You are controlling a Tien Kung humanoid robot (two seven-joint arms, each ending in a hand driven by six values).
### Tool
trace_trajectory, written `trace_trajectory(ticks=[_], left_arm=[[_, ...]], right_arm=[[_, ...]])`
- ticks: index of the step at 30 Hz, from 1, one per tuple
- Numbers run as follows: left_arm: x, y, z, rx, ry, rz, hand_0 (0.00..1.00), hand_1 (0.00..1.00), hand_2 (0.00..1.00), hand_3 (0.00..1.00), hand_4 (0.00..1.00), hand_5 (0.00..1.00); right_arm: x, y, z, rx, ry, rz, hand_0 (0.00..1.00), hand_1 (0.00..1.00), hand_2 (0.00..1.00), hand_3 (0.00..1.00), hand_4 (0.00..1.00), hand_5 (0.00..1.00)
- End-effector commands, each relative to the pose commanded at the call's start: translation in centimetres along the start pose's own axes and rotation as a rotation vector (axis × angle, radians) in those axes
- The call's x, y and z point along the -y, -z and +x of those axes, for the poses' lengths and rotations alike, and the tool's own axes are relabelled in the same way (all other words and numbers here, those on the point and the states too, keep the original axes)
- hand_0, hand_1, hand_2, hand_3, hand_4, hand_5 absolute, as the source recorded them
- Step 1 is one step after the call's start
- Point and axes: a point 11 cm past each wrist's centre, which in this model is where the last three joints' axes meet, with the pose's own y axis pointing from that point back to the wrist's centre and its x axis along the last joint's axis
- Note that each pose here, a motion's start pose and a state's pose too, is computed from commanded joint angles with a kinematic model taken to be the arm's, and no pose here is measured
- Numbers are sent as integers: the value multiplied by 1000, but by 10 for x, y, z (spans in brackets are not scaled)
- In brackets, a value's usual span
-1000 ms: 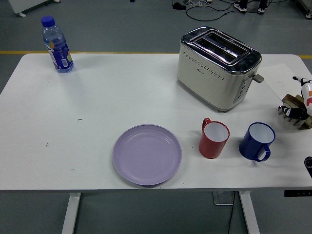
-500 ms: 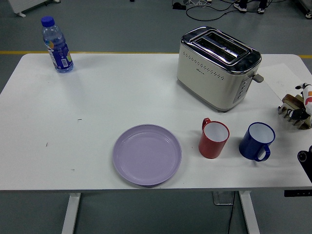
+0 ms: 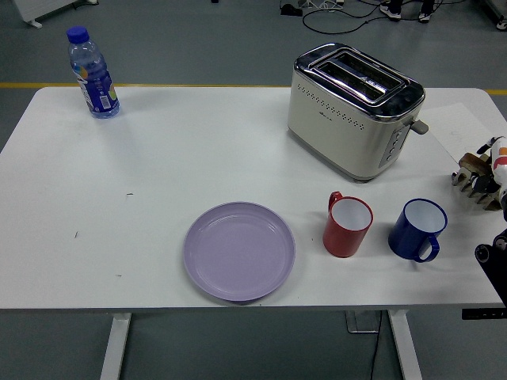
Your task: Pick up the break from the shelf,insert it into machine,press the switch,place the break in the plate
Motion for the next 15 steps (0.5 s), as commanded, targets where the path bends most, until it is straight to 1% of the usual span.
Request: trace_trajectory(ticks=[2, 3, 8, 9, 15], left_arm=[[0, 0, 0, 2, 0, 1, 625, 456, 468, 510, 262, 813], [0, 1, 0, 3, 0, 1, 625, 455, 467, 511, 262, 816], [0, 2, 0, 7, -1, 5, 625, 455, 467, 511, 262, 816], [0, 3, 0, 8, -2, 6, 625, 455, 467, 511, 262, 817], [1, 5, 1, 12, -3, 10, 625, 455, 467, 511, 262, 817]], right_arm=[[0, -1, 0, 3, -7, -9, 443, 488, 497, 570, 654, 58], [0, -1, 0, 4, -11, -12, 330, 393, 439, 514, 453, 2], [1, -3, 1, 11, -29, -22, 330, 393, 439, 514, 453, 2], [1, -3, 1, 12, -34, -23, 321, 379, 425, 498, 371, 2], [2, -5, 7, 21, -67, -19, 321, 379, 425, 498, 371, 2]])
